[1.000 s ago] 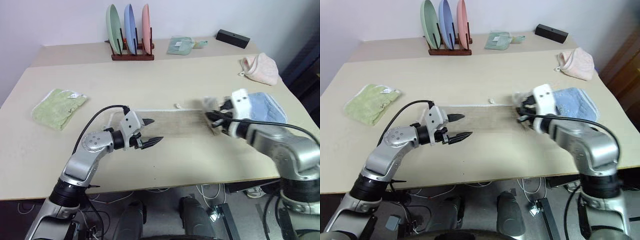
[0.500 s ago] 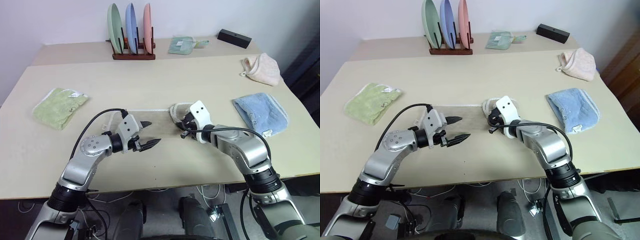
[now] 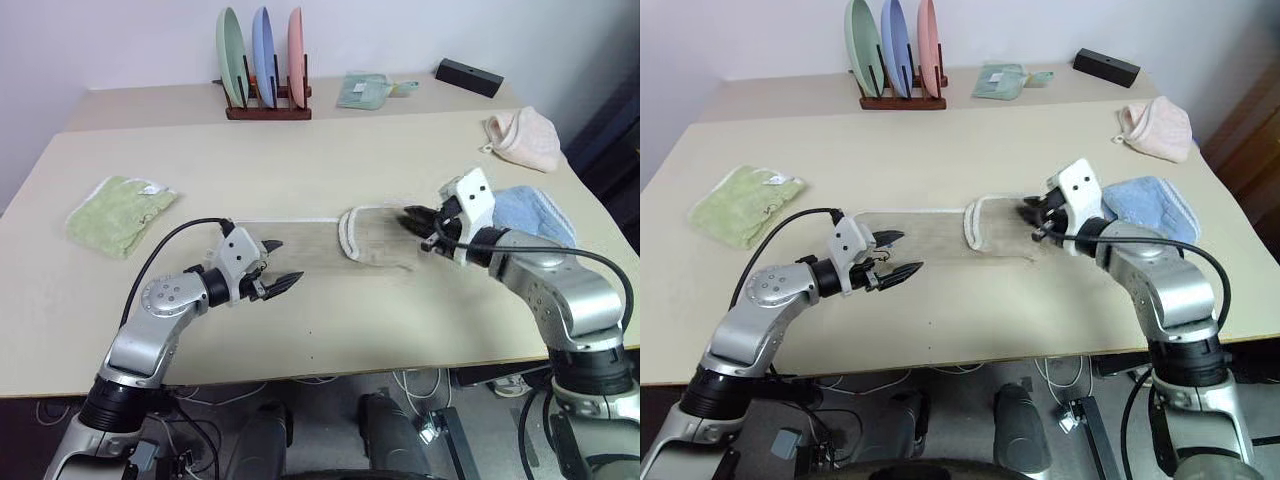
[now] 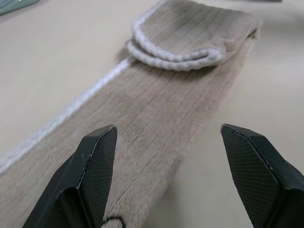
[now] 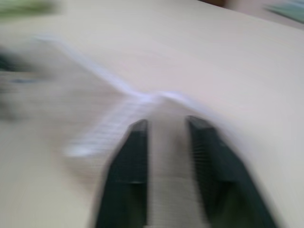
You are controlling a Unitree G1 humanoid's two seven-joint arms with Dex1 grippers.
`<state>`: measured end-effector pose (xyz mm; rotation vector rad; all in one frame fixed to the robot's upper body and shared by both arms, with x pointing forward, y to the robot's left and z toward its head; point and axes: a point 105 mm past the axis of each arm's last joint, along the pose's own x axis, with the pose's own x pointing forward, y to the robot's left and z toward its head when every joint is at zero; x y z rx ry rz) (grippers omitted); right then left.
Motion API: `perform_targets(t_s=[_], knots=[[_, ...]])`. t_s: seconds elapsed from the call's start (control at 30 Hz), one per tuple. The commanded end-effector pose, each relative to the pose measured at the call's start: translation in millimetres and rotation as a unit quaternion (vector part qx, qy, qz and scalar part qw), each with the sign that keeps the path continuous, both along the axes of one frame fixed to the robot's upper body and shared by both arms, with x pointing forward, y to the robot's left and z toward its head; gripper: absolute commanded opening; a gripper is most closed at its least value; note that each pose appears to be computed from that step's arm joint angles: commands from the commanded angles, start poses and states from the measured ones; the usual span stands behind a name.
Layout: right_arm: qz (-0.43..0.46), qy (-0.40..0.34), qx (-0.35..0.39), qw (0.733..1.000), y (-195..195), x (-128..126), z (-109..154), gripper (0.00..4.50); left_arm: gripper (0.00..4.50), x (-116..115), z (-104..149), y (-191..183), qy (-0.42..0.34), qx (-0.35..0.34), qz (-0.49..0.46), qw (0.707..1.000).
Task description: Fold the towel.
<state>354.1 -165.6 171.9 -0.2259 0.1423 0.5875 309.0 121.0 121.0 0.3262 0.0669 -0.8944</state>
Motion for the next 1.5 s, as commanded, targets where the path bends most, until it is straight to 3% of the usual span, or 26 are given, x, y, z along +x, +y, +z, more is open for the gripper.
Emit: perform_targets(t_s=[0.03,0.4,0.47,0.6,0.7,0.8,0.87,0.93,0.97,1.13,1.27,1.5], knots=[[0.008,-0.029,-0.008,1.0,7.6,13.2,-2.9,0.01,3.55,4.9,9.1,1.6,-0.022,-0.009,0.01,1.0],[0.047,0.028,-0.047,0.997,34.7,21.7,-80.7,0.01,3.55,2.6,5.5,5.9,-0.019,-0.014,0.032,0.999],[0.041,0.025,-0.047,0.998,31.2,21.7,-81.2,0.01,3.55,1.5,4.7,8.3,-0.018,-0.014,0.039,0.999],[0.067,-0.049,-0.019,0.996,35.8,14.4,-36.7,0.01,3.55,-5.3,2.7,22.2,-0.003,-0.028,0.077,0.997],[0.125,-0.098,-0.013,0.987,48.2,-3.1,1.1,0.81,3.55,-16.2,-0.4,34.8,0.044,-0.082,0.121,0.988],[0.172,-0.13,-0.049,0.975,59.0,-19.0,21.4,2.19,4.36,-33.2,-4.7,43.8,0.092,-0.129,0.15,0.976],[0.189,-0.145,-0.07,0.969,64.6,-24.3,27.7,3.23,4.5,-44.1,-7.8,49.7,0.119,-0.152,0.168,0.967],[0.198,-0.158,-0.085,0.964,67.8,-26.5,30.3,4.2,4.5,-49.5,-12.4,58.0,0.153,-0.189,0.207,0.948],[0.203,-0.161,-0.091,0.961,69.5,-27.3,30.4,4.44,4.5,-51.5,-15.2,60.7,0.176,-0.213,0.224,0.934],[0.222,-0.165,-0.109,0.955,78.1,-27.6,21.0,4.44,4.5,-50.0,-27.7,63.7,0.267,-0.334,0.295,0.855],[0.228,-0.171,-0.114,0.952,84.0,-27.8,18.0,4.44,4.5,-34.0,-35.2,62.9,0.307,-0.397,0.351,0.791],[0.236,-0.172,-0.117,0.949,91.5,-33.8,13.2,4.44,4.5,2.4,-32.9,63.0,0.334,-0.479,0.398,0.708]])
